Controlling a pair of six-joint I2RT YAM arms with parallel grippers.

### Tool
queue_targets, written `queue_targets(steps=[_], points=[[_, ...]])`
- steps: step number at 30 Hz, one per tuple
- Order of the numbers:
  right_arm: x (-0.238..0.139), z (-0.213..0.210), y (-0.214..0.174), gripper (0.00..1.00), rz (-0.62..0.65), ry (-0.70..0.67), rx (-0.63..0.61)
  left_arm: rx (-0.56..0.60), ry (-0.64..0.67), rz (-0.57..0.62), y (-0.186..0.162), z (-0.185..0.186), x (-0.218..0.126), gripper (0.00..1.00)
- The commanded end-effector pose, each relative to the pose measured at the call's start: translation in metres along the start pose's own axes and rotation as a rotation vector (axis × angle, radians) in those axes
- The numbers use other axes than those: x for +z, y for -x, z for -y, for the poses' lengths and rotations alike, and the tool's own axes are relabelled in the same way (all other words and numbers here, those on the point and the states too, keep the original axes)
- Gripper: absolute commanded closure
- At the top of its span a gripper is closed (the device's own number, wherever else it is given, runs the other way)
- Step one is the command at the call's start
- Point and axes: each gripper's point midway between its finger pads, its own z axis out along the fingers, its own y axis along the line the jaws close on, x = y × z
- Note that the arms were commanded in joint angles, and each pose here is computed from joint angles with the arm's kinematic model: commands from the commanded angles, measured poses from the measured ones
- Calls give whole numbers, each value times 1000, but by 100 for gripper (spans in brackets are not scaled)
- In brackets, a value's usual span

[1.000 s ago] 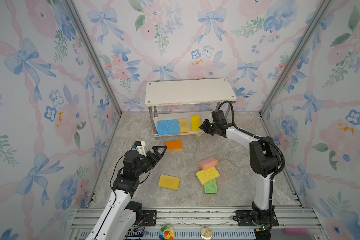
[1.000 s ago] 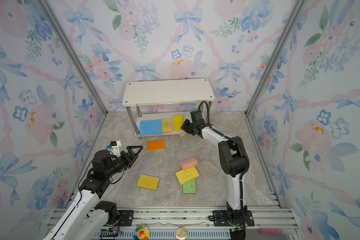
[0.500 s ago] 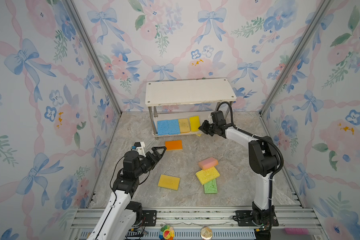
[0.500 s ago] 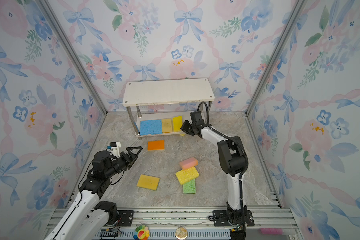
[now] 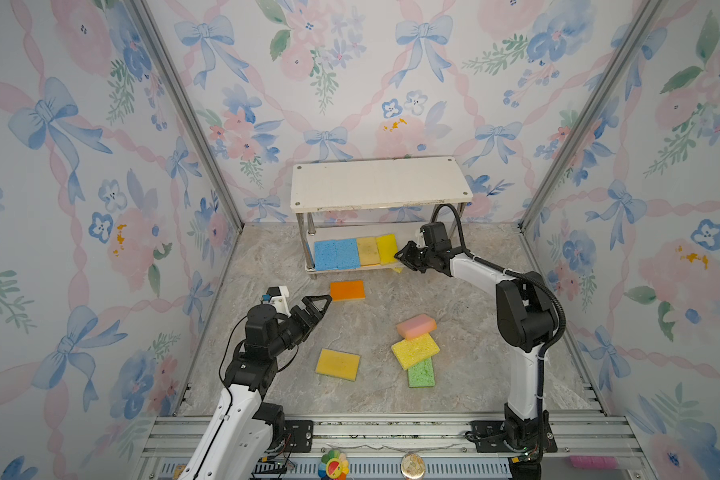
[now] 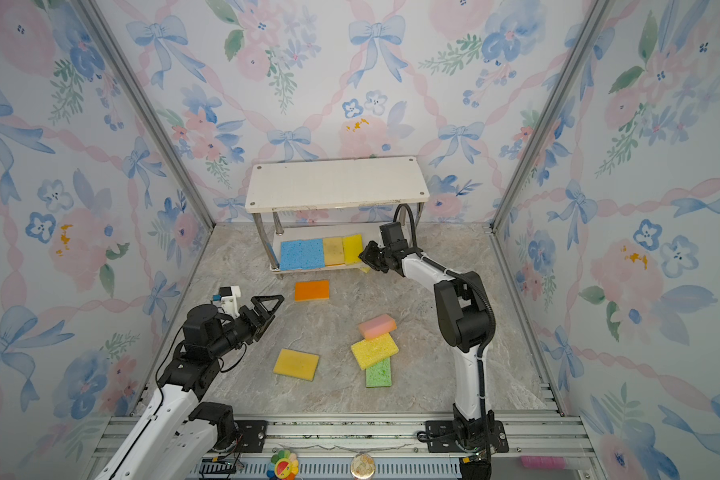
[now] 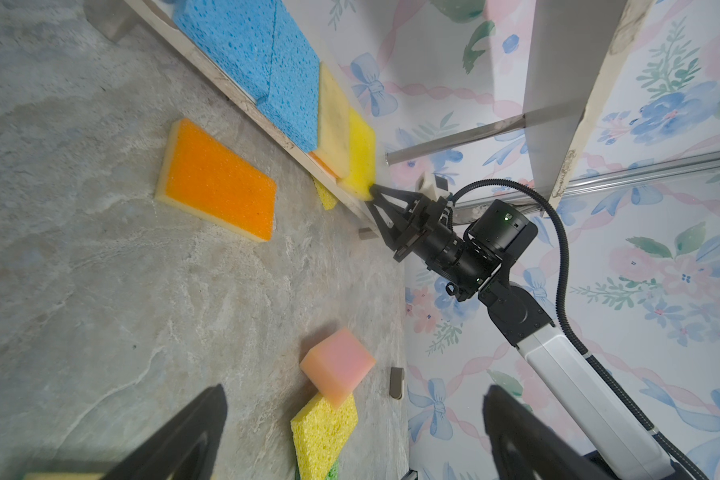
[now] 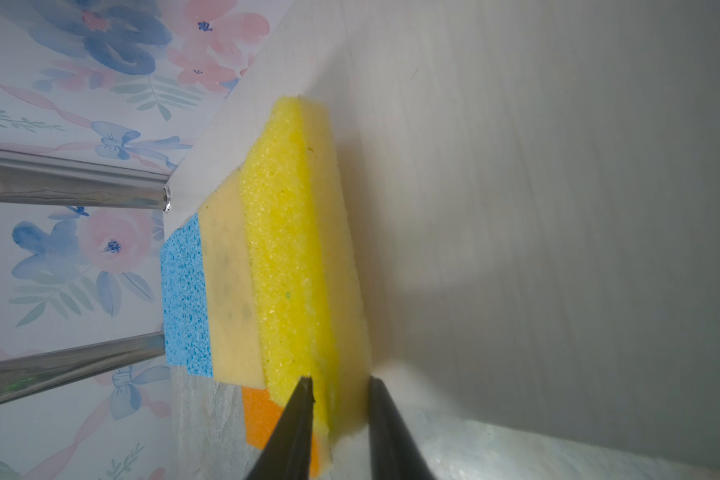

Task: Place and organize the cleaning sponges onto the shelf
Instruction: 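Open the right gripper and withdraw it from the shelf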

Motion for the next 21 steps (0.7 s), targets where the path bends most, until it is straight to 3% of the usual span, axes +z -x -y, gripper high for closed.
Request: queue_targets(steps=[1,14,21], points=[[-7,-3,0,60,10,-5,-16,-3,-5,-12,-3,-2,-1,2],[-54,-8,2,40,80,-23,-30,9,12,-8,-1,-5,1,2],[-97,-8,-20,38,77,-76,-51,45,14,35,11,2,-1,2]])
